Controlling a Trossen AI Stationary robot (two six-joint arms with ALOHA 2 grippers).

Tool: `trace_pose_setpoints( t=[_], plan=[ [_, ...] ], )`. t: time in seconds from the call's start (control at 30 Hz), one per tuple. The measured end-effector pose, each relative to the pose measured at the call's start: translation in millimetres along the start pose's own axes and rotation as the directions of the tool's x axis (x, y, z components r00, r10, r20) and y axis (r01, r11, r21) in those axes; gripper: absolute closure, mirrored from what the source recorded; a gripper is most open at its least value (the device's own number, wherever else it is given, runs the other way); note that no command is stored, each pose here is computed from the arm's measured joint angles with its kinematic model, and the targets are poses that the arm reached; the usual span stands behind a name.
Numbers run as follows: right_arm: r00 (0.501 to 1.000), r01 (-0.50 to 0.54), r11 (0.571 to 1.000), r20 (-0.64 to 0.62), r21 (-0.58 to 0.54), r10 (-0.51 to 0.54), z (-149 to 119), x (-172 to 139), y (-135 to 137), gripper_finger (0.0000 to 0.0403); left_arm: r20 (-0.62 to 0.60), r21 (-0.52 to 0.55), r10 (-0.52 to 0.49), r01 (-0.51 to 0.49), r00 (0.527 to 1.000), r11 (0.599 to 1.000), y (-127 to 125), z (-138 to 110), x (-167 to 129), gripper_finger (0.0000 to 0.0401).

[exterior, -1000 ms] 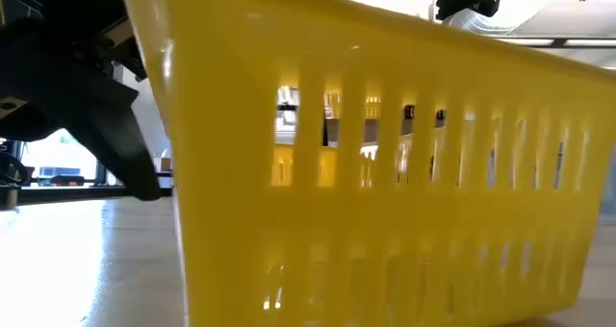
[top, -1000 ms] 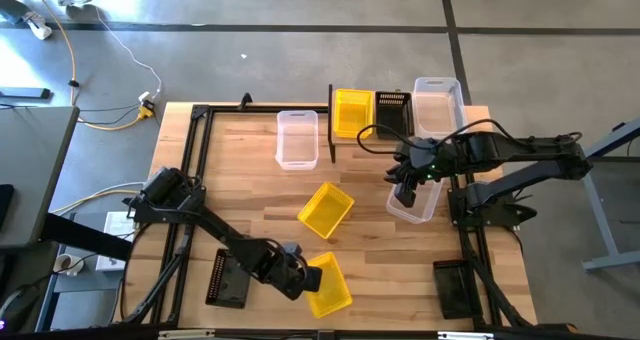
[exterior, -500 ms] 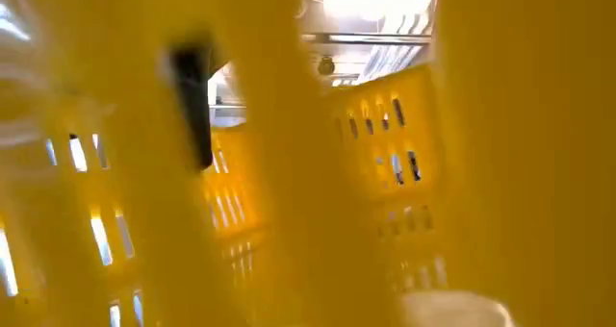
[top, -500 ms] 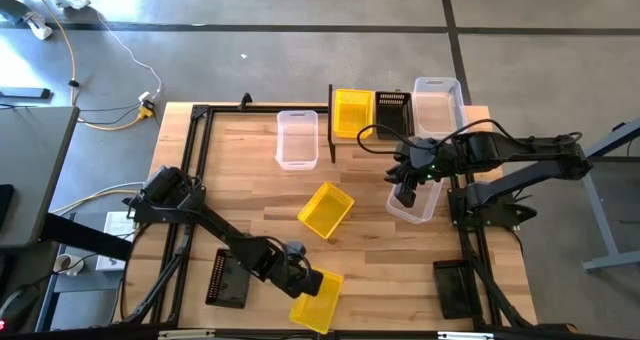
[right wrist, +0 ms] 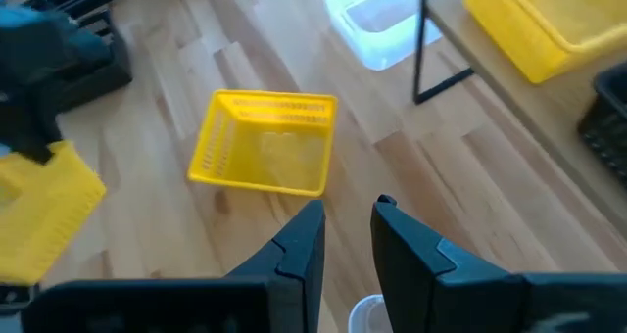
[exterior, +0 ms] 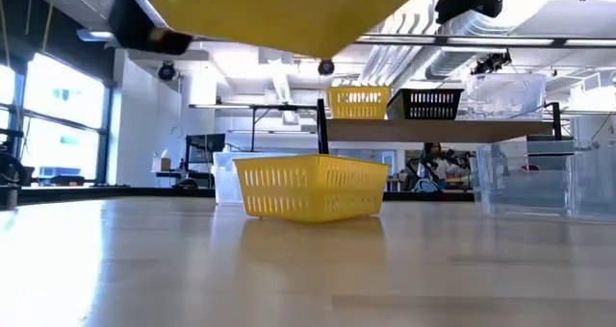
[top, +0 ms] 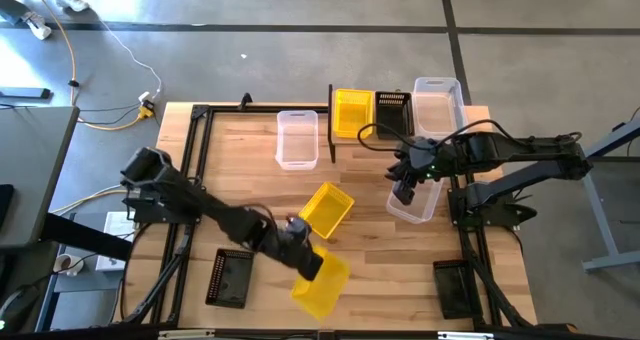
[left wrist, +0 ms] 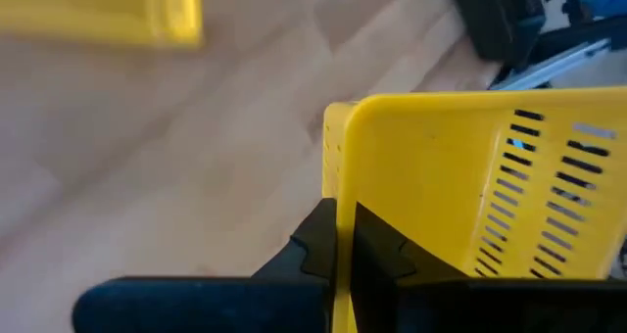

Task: Stack baskets on shelf by color
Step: Stack the bottom yellow bin on top of the other yellow bin on the shelf

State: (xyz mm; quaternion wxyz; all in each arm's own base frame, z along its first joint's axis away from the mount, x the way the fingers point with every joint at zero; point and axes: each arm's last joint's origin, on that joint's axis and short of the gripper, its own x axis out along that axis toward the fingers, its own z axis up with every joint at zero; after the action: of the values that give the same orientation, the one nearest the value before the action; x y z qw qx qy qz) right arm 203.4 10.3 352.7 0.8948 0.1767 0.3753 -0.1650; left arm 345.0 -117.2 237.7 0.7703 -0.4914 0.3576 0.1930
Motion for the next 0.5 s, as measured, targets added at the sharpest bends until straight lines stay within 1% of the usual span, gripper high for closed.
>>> trace_pose_setpoints(
  t=[0.07, 0.13, 0.2, 0.27, 0.43, 0.5],
  plan=[
    [1.000, 0.013, 1.000, 0.008, 0.003, -0.013, 0.2, -0.1, -0.4, 0.0329, 0.024, 0.043, 0.002, -0.003, 1.000, 0.999, 1.7, 14.4, -12.1, 0.0398],
    [1.000, 0.013, 1.000, 0.008, 0.001, -0.014, 0.3, 0.1, -0.3, 0.0329, 0.055, 0.074, -0.017, 0.013, 0.998, 0.997, 1.8, 29.3, -23.5, 0.0398],
    [1.000, 0.013, 1.000, 0.010, 0.001, -0.013, 0.4, 0.1, -0.3, 0.0329, 0.079, 0.106, -0.008, 0.000, 0.997, 0.994, 5.9, 43.3, -35.5, 0.0398],
    [1.000, 0.014, 1.000, 0.007, 0.000, -0.014, 0.8, 1.8, 0.4, 0.0329, 0.113, 0.121, -0.021, 0.008, 0.993, 0.993, 7.9, 58.2, -45.9, 0.0398],
    [1.000, 0.011, 1.000, 0.015, -0.013, -0.011, 4.2, 9.9, 4.3, 0.0329, 0.185, 0.137, 0.011, -0.037, 0.983, 0.990, 22.6, 92.2, -70.5, 0.0398],
    [1.000, 0.005, 1.000, 0.029, -0.028, -0.004, 6.7, 13.7, 6.8, 0.0329, 0.236, 0.138, 0.007, -0.041, 0.972, 0.990, 26.9, 106.2, -78.9, 0.0398]
  ],
)
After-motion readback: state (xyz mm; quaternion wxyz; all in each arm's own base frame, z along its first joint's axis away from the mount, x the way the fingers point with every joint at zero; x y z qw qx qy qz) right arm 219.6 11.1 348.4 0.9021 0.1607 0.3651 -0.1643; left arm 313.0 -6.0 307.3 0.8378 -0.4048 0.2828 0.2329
